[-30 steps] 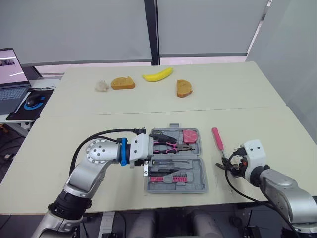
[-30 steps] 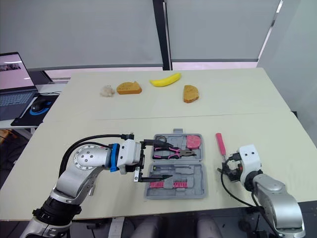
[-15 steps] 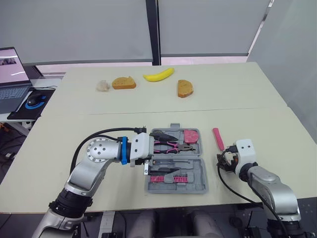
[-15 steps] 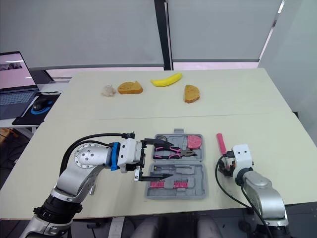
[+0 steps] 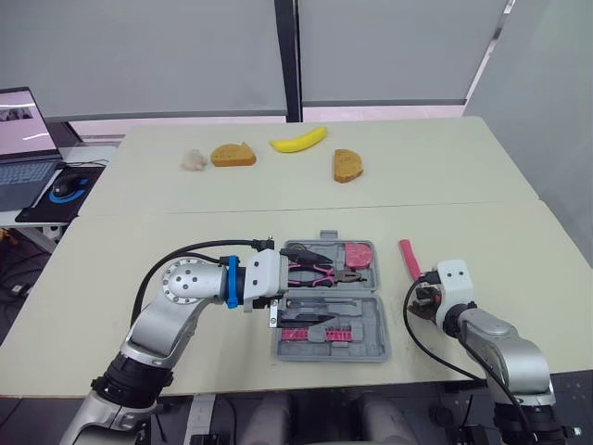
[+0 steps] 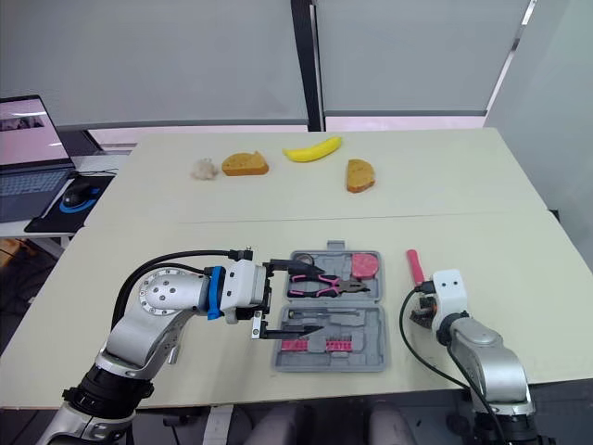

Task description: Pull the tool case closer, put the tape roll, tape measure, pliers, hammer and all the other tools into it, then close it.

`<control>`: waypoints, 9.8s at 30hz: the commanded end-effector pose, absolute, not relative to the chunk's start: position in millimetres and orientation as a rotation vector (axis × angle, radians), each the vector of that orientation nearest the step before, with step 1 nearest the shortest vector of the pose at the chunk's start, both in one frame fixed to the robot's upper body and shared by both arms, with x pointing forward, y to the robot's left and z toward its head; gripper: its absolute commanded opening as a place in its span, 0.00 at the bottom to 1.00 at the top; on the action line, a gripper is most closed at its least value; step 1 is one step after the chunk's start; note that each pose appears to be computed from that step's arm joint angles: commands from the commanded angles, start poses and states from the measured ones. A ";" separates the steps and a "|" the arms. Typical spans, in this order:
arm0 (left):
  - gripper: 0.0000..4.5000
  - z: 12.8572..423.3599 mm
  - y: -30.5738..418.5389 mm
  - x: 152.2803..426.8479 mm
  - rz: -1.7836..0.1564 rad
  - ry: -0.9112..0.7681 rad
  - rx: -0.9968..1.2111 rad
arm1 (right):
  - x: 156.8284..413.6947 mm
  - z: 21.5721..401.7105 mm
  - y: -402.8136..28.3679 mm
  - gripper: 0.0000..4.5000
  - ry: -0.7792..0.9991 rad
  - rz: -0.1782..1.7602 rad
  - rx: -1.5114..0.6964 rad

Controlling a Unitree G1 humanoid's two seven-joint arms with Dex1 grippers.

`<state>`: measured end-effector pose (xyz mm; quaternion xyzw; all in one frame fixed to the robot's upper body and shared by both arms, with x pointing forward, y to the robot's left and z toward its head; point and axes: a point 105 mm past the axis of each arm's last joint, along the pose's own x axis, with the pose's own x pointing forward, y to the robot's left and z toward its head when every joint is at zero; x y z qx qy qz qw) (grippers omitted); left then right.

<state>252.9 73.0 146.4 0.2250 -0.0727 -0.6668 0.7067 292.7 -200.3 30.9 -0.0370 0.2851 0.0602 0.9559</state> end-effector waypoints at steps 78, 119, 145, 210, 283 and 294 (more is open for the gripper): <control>1.00 112.3 171.1 225.1 -1.425 0.115 0.757 | 270.0 59.5 -61.6 0.20 0.541 1.329 -0.911; 1.00 115.1 164.6 231.3 -1.396 0.080 0.747 | 271.7 29.7 -50.5 0.01 0.488 1.333 -0.848; 1.00 132.8 317.8 267.1 -0.359 0.099 0.262 | 287.9 133.9 -186.1 0.01 0.111 0.753 -0.713; 0.74 20.8 282.7 299.9 -0.068 0.499 -0.119 | 250.4 167.1 -89.2 1.00 0.024 1.311 -0.585; 1.00 113.8 217.0 297.9 -1.605 0.141 1.496 | 230.8 159.1 -81.3 1.00 0.122 1.241 -0.487; 1.00 85.0 177.5 312.7 -2.015 0.021 1.809 | 225.4 160.4 -71.9 1.00 0.130 1.248 -0.460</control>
